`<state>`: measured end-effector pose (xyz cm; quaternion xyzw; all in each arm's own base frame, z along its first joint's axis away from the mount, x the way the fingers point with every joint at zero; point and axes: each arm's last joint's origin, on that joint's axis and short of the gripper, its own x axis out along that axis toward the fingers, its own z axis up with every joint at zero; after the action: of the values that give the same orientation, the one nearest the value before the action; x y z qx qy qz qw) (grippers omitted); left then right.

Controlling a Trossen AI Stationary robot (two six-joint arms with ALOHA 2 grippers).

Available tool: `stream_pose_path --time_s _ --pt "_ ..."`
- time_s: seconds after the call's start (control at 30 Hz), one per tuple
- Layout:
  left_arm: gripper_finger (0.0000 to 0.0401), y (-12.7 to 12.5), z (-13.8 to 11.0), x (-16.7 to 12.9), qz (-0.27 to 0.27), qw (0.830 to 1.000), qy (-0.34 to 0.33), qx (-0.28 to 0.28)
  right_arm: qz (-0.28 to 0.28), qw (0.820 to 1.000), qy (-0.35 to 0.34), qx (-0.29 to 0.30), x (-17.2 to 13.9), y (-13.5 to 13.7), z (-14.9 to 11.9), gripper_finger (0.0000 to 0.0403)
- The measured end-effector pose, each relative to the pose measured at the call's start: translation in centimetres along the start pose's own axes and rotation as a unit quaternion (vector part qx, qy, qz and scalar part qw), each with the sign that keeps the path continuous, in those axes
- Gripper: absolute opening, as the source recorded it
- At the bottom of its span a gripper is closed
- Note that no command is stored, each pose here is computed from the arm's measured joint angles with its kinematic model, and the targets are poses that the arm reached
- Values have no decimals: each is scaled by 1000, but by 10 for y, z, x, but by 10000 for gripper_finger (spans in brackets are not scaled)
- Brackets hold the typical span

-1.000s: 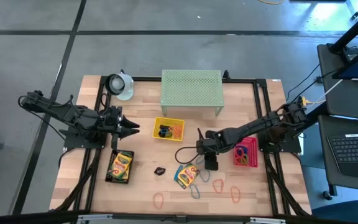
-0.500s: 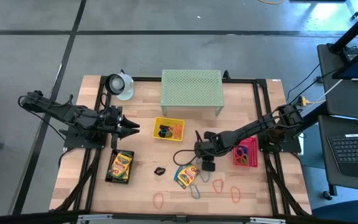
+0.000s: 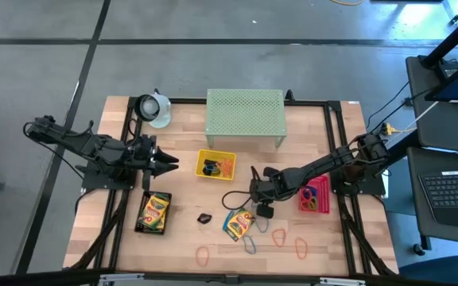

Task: Pick & Place Office Desk Supplies
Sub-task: Put the blue rubber band into the yellow bin

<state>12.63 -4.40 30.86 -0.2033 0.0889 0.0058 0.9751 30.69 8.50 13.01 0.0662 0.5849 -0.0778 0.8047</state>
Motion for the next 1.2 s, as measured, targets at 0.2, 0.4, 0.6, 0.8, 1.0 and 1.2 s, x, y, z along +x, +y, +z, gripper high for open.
stream_pose_path --time_s 0.2,0.4,0.6,0.8,1.0,1.2 --pt "104 0 0 0 0 1000 0 0 -4 1000 -17 22 -25 -5 0 1" --pt "104 0 0 0 4 1000 -2 1 23 996 -74 41 -56 -9 15 1" --pt "104 0 0 0 6 1000 -3 1 31 984 -168 51 -88 -22 61 0" --pt "104 0 0 0 6 1000 -3 0 34 968 -240 70 -100 -48 103 0" --pt "104 0 0 0 2 1000 -2 0 58 963 -254 65 -78 -55 130 0" --pt "104 0 0 0 -1 1000 0 -1 53 977 -200 56 -29 -51 140 0"
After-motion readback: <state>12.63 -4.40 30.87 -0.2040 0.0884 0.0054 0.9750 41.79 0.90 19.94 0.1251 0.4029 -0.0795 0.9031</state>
